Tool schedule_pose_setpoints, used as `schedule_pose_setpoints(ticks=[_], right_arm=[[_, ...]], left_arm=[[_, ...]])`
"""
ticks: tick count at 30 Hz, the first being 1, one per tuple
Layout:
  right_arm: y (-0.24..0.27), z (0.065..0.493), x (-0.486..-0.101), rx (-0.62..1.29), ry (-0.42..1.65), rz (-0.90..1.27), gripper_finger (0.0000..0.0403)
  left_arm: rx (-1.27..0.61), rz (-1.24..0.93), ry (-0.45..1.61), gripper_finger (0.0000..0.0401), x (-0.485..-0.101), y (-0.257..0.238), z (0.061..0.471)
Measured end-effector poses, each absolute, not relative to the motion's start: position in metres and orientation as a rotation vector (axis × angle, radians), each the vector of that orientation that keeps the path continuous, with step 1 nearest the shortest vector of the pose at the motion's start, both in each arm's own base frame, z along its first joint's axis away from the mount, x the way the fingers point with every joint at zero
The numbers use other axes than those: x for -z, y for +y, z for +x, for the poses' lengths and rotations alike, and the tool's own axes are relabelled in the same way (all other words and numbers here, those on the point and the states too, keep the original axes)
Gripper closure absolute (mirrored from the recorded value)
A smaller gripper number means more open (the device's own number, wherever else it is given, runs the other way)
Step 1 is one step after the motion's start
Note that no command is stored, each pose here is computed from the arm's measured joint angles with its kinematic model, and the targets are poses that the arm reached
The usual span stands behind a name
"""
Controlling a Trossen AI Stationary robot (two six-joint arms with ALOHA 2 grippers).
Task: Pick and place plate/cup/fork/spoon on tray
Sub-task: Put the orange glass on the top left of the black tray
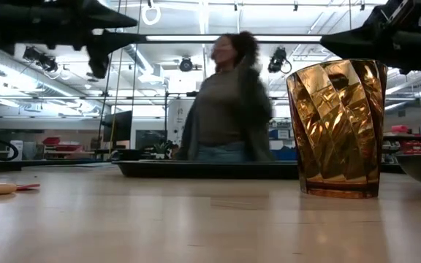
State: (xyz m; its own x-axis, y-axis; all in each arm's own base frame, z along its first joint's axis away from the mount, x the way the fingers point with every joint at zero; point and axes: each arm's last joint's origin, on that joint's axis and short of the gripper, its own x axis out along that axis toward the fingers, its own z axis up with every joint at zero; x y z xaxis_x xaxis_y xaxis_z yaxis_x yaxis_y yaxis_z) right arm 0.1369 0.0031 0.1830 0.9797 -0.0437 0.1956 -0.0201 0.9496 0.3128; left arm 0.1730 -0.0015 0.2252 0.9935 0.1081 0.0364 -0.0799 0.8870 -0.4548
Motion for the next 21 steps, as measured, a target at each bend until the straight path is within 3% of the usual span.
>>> schedule_pose_setpoints(ticks=[10, 21], right_arm=[[0.003, 0.137, -0.182, 0.008, -0.187, 0.320, 0.0386], [0.003, 0.137, -0.180, 0.009, -0.173, 0.320, 0.0386]], left_arm=[[-0.141, -0.465, 0.251, 0.0240, -0.246, -0.004, 0.233], [0.012, -0.517, 0.442, 0.0245, -0.249, -0.014, 0.300]])
